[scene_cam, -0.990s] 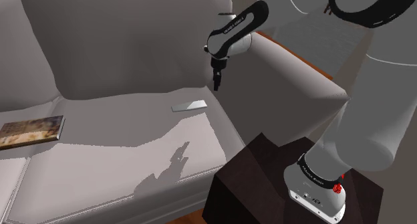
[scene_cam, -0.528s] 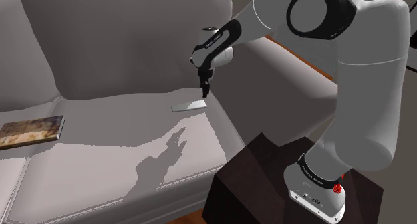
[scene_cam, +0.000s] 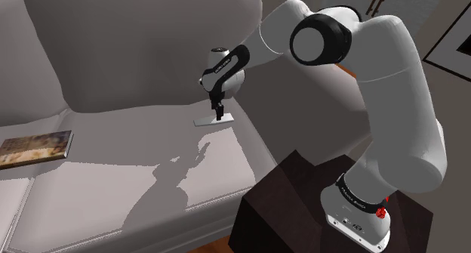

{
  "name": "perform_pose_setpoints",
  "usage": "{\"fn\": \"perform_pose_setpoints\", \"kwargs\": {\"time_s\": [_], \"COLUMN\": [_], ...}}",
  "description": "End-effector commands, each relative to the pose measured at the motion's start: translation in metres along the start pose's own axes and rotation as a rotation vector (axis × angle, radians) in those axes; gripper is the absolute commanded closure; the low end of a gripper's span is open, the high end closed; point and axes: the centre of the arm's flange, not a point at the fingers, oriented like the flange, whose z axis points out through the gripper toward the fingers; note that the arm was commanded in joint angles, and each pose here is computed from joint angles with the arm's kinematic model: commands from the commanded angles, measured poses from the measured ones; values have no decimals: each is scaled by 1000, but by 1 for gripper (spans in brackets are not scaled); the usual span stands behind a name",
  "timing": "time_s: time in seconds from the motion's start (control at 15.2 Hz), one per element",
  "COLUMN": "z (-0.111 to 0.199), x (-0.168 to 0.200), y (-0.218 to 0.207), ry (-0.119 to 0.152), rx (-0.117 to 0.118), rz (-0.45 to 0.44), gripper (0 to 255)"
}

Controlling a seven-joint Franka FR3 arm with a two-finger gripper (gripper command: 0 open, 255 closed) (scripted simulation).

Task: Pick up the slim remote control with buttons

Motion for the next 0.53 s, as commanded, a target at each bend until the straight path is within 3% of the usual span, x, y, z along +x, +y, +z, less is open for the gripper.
{"fn": "perform_pose_setpoints", "kwargs": {"time_s": [0.0, 0.46], "z": [11, 40], "x": [4, 4], "y": [2, 3], "ry": [1, 1], "rx": [0, 0], "rz": [-11, -11], "gripper": [0, 0]}}
